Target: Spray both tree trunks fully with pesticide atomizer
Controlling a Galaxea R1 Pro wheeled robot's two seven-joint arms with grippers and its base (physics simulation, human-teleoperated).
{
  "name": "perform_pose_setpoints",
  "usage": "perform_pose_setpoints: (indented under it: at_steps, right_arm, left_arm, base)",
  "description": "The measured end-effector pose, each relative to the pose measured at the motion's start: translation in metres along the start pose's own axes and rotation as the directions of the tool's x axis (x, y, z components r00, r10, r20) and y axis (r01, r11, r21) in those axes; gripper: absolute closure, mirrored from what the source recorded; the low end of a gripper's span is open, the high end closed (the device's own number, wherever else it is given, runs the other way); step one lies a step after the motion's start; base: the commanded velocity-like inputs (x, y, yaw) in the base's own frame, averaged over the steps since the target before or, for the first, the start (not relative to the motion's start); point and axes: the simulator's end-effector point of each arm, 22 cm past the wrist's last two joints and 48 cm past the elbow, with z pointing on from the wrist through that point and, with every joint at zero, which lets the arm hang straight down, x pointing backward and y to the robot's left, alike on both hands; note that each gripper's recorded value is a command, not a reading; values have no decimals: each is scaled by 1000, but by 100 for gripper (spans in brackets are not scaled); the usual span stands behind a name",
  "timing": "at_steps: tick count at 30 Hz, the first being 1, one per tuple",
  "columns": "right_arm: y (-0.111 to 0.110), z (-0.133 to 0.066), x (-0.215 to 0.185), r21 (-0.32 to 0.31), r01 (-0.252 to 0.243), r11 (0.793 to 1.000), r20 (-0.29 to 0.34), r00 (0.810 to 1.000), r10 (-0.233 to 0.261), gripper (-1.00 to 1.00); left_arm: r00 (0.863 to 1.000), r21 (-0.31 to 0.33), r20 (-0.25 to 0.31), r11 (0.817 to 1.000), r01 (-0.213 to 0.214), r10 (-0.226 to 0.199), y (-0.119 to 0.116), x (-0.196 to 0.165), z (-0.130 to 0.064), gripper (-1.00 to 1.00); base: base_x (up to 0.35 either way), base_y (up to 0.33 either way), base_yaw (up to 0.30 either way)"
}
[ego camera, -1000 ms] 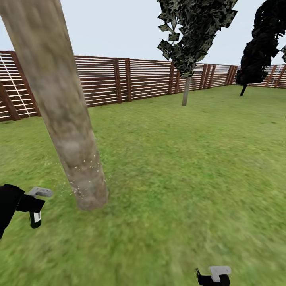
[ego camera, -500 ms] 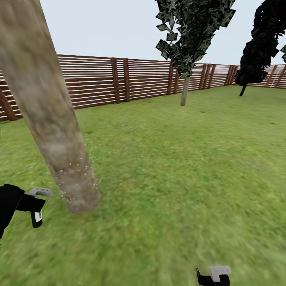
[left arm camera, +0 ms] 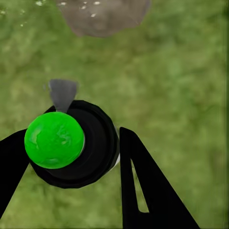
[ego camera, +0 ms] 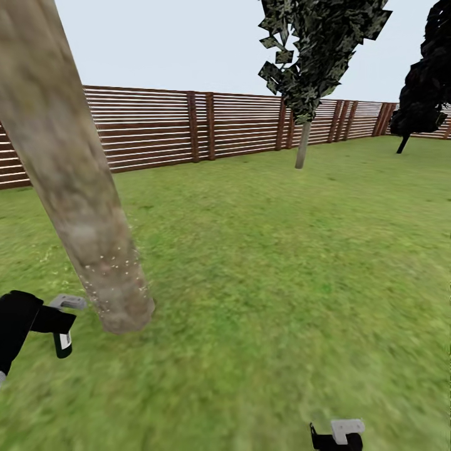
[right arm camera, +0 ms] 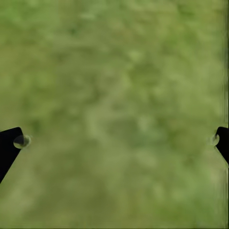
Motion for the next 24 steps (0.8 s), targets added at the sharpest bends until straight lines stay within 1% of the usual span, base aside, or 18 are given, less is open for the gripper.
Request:
perform_pose_setpoints:
  at_steps: [3, 4, 5, 6, 8, 9, 10, 12, 17, 19, 20, 22, 24]
  right_arm:
    - [1, 0, 0, -1, -1, 1000, 0, 1000, 1, -100]
    - [1, 0, 0, -1, -1, 1000, 0, 1000, 1, -100]
    - [1, 0, 0, -1, -1, 1000, 0, 1000, 1, -100]
    - [1, 0, 0, -1, -1, 1000, 0, 1000, 1, -100]
    - [1, 0, 0, 0, -1, 1000, 0, 1000, 1, -100]
    - [1, 0, 0, 0, -1, 1000, 0, 1000, 1, -100]
    - [0, 0, 0, 1, -1, 1000, 0, 1000, 1, -100]
    - [1, 0, 0, 1, -1, 1000, 0, 1000, 1, -100]
    - [1, 0, 0, 1, -1, 1000, 0, 1000, 1, -100]
    - [1, 0, 0, 1, -1, 1000, 0, 1000, 1, -100]
    - [1, 0, 0, 0, -1, 1000, 0, 1000, 1, -100]
    - [1, 0, 0, 0, -1, 1000, 0, 1000, 1, -100]
    - [1, 0, 0, -1, -1, 1000, 0, 1000, 1, -100]
  left_arm:
    - [1000, -1, -5, 1000, 2, -2, 1, 2, 1, 100]
    - [1000, -4, -5, 1000, 16, -16, 5, 4, 1, 100]
    - [999, -11, 6, 998, 54, -54, 16, 6, -1, 100]
    - [996, -11, 16, 996, 83, -83, 22, 7, -3, 100]
    - [995, -5, 21, 995, 100, -100, 24, 8, -3, 100]
    - [994, 22, 24, 994, 107, -107, 10, 5, 0, 100]
    - [994, 33, 23, 994, 103, -104, 2, 4, 3, 100]
    - [995, 38, 23, 995, 97, -98, -4, 3, 5, 100]
    - [994, 37, 24, 994, 102, -103, -3, 3, 5, 100]
    - [994, 22, 24, 995, 102, -102, 0, 3, 5, 100]
    - [994, 15, 17, 995, 103, -104, 1, 6, 7, 100]
    - [994, 17, -16, 994, 109, -109, -1, 18, 16, 100]
    - [993, 21, -29, 994, 111, -111, -3, 22, 19, 100]
  base:
    - [129, -274, 0]
    - [133, -273, 0]
    - [134, -273, 0]
    - [134, -273, 0]
    - [134, -273, 11]
    - [132, -273, 155]
    - [115, -273, 227]
    - [90, -273, 263]
    - [15, -273, 276]
    - [1, -273, 277]
    - [0, -273, 277]
    - [0, -273, 266]
    - [79, -273, 84]
